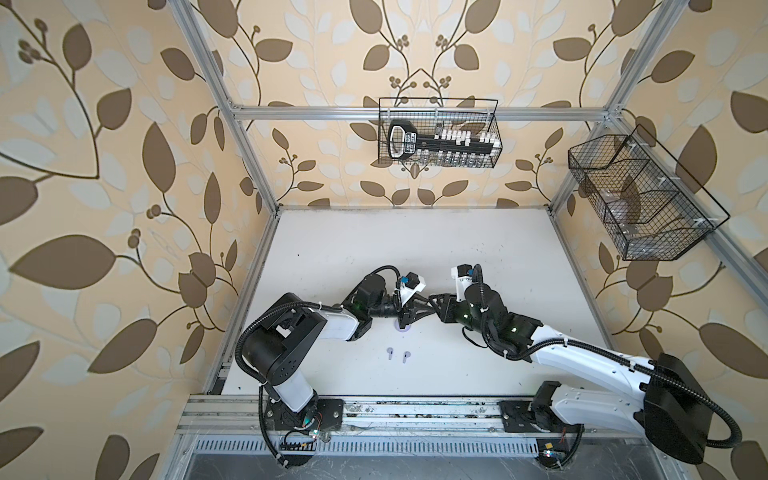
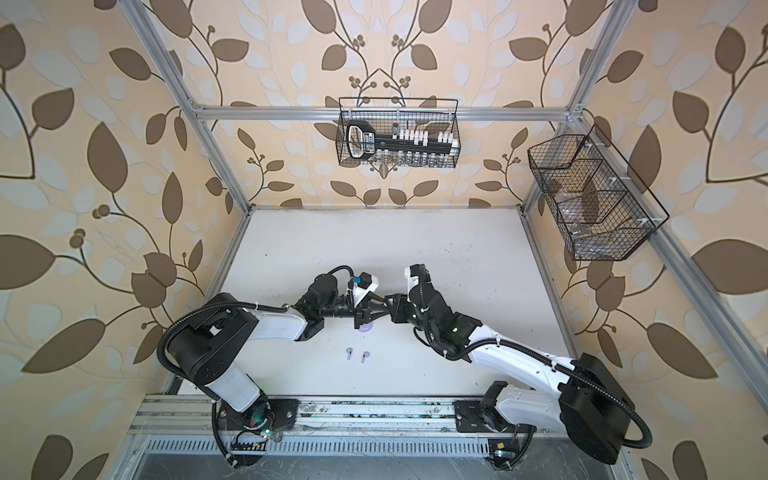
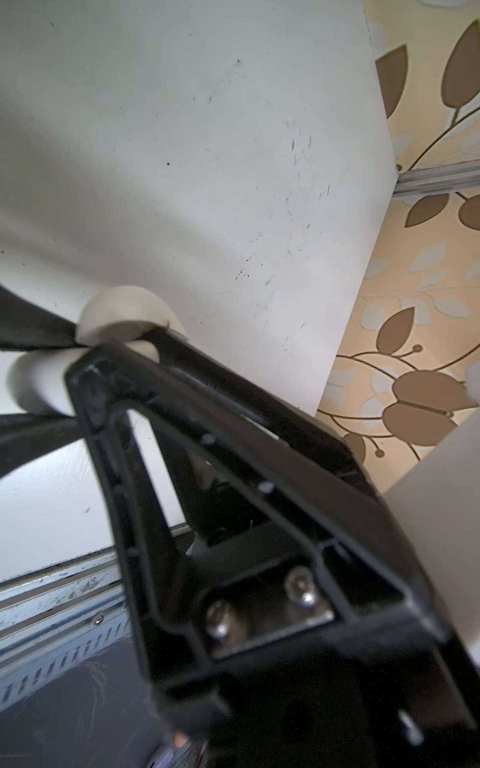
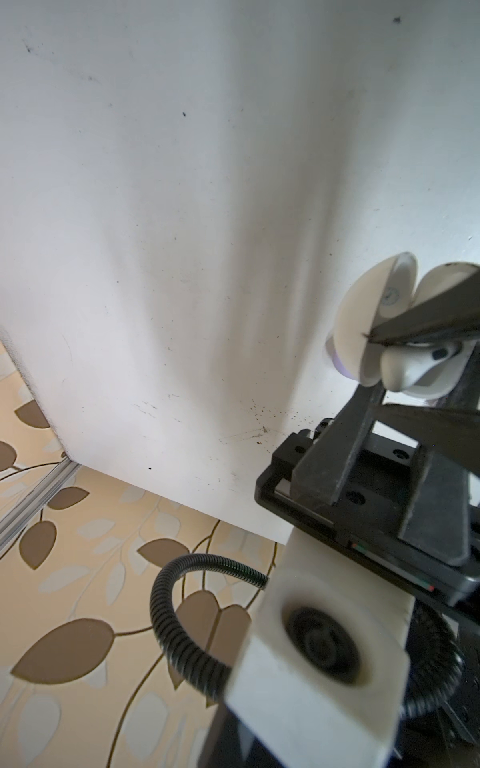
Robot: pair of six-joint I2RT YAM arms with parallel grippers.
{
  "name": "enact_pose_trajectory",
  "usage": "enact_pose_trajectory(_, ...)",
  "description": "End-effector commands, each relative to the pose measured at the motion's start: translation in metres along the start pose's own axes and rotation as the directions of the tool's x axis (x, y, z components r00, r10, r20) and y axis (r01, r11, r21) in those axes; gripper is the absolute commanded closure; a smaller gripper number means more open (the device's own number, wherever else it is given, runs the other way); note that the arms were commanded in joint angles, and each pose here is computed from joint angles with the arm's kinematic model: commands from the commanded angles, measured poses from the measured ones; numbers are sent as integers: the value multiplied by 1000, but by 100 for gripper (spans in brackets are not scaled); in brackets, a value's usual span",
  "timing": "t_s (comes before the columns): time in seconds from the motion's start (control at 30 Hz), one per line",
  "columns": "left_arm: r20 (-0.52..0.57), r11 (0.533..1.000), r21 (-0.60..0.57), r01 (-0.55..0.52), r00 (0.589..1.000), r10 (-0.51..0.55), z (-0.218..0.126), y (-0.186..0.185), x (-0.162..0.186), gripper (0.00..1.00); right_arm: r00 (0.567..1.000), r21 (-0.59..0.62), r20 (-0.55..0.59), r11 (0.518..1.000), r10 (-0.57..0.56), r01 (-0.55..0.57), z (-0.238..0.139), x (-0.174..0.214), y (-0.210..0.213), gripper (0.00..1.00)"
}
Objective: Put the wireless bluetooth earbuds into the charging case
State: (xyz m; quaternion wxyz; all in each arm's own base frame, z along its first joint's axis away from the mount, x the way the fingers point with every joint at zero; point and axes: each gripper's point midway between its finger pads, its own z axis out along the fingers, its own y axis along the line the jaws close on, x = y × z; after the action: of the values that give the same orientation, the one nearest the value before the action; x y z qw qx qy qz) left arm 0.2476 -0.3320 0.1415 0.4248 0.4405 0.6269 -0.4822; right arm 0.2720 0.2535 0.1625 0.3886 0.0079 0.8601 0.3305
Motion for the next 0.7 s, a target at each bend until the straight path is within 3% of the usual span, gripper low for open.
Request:
enact_pose_trajectory(0.0,30,987,136,-88,996,85,3,-29,-13,100,999,34,37,999,-1,0,-1,-11,-8,73)
enact_pose_trajectory(0.67,-1,982,150,-111,994,113,5,-33,-6,100,999,12,35,1000,3,-3,-4,-18,-2,73)
